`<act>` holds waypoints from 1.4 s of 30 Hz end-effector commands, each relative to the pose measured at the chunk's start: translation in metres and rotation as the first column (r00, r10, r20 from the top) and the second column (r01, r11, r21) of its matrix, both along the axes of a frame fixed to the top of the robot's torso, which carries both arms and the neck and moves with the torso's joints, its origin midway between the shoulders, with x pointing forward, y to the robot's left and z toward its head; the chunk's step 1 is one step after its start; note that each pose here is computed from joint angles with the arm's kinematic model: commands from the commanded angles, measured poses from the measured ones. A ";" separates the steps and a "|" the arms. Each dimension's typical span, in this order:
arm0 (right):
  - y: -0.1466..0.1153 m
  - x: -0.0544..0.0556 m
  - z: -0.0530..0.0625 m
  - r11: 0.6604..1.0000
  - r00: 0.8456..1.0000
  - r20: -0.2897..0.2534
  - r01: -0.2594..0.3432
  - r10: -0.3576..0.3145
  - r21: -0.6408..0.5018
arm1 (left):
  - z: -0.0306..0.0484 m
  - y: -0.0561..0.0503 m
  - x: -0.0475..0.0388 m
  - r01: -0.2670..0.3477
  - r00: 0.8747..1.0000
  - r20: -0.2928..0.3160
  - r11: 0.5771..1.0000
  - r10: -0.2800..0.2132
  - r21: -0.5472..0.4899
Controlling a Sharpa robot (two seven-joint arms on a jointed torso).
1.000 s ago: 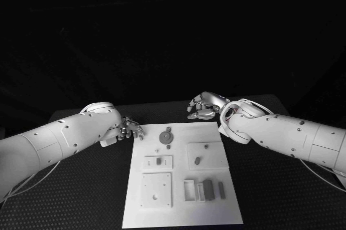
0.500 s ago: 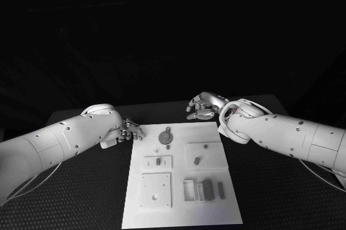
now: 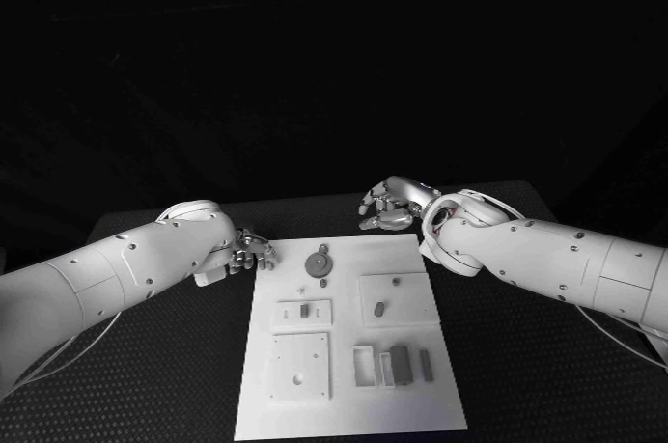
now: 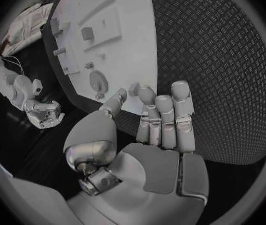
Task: Assemble the parts on the task board
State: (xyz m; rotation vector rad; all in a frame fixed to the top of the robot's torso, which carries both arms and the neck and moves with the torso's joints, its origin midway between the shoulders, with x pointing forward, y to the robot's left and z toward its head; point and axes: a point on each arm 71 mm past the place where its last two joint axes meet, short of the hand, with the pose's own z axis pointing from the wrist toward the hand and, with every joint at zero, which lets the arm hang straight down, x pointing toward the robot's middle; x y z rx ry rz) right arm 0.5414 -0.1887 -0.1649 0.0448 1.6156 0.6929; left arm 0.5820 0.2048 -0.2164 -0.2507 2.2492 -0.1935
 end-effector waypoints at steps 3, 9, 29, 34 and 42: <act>0.001 -0.001 0.000 1.000 1.000 -0.006 -0.013 0.013 -0.005 | -0.0014 -0.002 -0.0005 0.005 1.000 -0.020 1.000 -0.006 -0.027; 0.001 0.000 -0.001 1.000 1.000 -0.008 -0.010 0.010 -0.007 | -0.0019 -0.002 -0.0010 0.010 0.999 -0.030 1.000 -0.011 -0.030; 0.001 0.000 -0.001 1.000 1.000 -0.006 -0.010 0.010 -0.006 | -0.0003 0.004 -0.0058 -0.056 0.998 -0.017 0.993 0.054 -0.106; 0.000 0.000 0.000 1.000 1.000 -0.005 -0.010 0.010 -0.004 | 0.0026 0.003 -0.0172 -0.062 0.998 0.005 0.986 0.064 -0.152; -0.004 -0.001 0.000 1.000 1.000 -0.007 -0.005 0.005 -0.003 | 0.0147 -0.003 -0.0421 -0.080 0.986 0.125 0.965 0.114 -0.249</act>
